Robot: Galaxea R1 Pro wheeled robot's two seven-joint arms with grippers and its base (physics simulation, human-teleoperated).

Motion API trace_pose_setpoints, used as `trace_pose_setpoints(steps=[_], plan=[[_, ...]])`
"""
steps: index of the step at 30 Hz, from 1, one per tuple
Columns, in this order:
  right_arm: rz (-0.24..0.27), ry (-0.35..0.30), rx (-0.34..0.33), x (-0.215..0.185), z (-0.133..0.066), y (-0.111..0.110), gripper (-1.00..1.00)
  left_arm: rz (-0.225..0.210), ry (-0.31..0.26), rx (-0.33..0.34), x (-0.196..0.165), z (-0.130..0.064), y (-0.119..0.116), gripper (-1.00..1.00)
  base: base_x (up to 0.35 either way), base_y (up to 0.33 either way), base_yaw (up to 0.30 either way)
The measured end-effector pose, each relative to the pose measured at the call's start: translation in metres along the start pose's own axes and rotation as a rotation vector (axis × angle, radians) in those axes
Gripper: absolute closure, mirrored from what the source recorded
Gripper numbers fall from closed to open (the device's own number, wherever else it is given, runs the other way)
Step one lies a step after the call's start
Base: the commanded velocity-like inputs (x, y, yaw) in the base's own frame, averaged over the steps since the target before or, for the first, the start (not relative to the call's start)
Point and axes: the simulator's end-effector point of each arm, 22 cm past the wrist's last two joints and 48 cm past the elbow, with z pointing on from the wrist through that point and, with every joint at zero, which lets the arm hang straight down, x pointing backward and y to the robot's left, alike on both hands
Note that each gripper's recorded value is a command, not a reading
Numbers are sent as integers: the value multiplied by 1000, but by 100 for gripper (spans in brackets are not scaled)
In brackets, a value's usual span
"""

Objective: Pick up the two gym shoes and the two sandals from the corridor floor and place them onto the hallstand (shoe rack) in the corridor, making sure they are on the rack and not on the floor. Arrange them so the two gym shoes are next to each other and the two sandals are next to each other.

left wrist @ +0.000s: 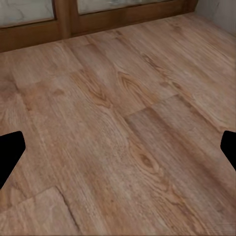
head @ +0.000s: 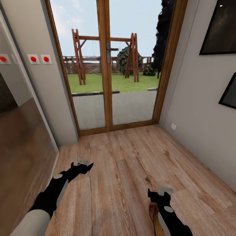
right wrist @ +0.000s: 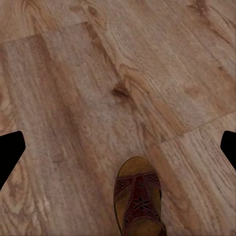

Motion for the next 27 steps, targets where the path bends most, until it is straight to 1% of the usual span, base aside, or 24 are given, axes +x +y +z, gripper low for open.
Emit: trace_pose_setpoints(steps=[2,7,11,15,16,27], plan=[[0,0,0,0,0,0,-100,-1,1,-2,-11,-2,1,-100,0,0,0],[1,2,2,3,1,-1,-100,-4,12,-2,-20,-4,0,-100,0,0,0],[-1,7,6,14,5,-4,-100,-4,16,3,-11,-2,-2,-100,0,0,0],[-6,36,7,37,10,-5,-100,-5,21,5,1,2,-3,-100,0,0,0],[-10,70,6,56,9,-5,-100,-8,24,6,5,3,-3,-100,0,0,0],[-18,124,6,106,19,-6,-100,-14,44,9,43,13,-2,-100,0,0,0]])
